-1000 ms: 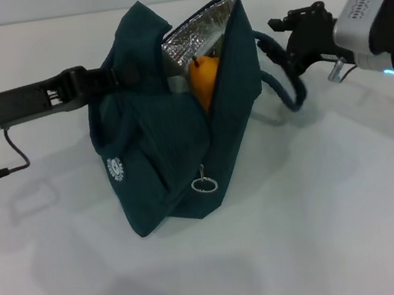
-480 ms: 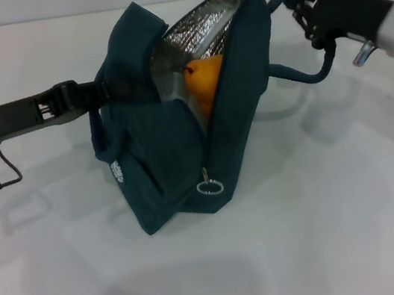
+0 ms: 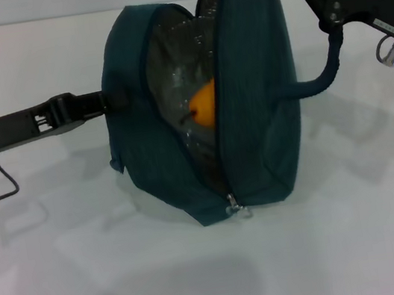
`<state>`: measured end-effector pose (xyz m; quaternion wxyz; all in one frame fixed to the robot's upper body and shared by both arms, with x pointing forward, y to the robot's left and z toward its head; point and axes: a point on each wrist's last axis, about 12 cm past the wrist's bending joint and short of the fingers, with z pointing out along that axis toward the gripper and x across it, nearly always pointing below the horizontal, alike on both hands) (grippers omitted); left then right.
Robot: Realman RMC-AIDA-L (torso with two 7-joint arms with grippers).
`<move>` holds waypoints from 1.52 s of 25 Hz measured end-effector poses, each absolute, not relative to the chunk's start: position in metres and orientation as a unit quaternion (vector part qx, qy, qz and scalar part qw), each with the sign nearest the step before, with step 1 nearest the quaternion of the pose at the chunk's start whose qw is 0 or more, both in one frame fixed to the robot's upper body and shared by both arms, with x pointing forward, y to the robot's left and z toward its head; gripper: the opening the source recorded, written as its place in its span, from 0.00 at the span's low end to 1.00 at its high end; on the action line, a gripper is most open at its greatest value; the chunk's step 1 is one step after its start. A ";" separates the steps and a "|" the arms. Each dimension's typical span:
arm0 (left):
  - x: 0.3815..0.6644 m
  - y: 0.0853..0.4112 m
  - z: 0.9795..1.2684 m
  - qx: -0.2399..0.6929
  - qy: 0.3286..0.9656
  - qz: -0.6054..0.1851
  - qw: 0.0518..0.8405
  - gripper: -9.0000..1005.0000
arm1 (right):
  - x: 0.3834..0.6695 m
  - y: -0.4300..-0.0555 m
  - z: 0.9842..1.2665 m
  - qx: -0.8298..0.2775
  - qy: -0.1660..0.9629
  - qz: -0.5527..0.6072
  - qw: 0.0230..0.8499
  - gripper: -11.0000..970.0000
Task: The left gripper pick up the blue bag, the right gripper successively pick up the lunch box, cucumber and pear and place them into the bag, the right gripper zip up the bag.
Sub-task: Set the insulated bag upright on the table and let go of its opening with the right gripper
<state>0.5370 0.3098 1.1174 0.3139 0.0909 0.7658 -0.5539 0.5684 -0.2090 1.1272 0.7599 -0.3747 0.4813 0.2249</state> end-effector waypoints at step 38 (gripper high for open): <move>0.528 0.293 1.098 0.077 0.735 -0.599 0.308 0.05 | 0.548 -0.217 1.092 -0.374 0.569 0.317 0.660 0.10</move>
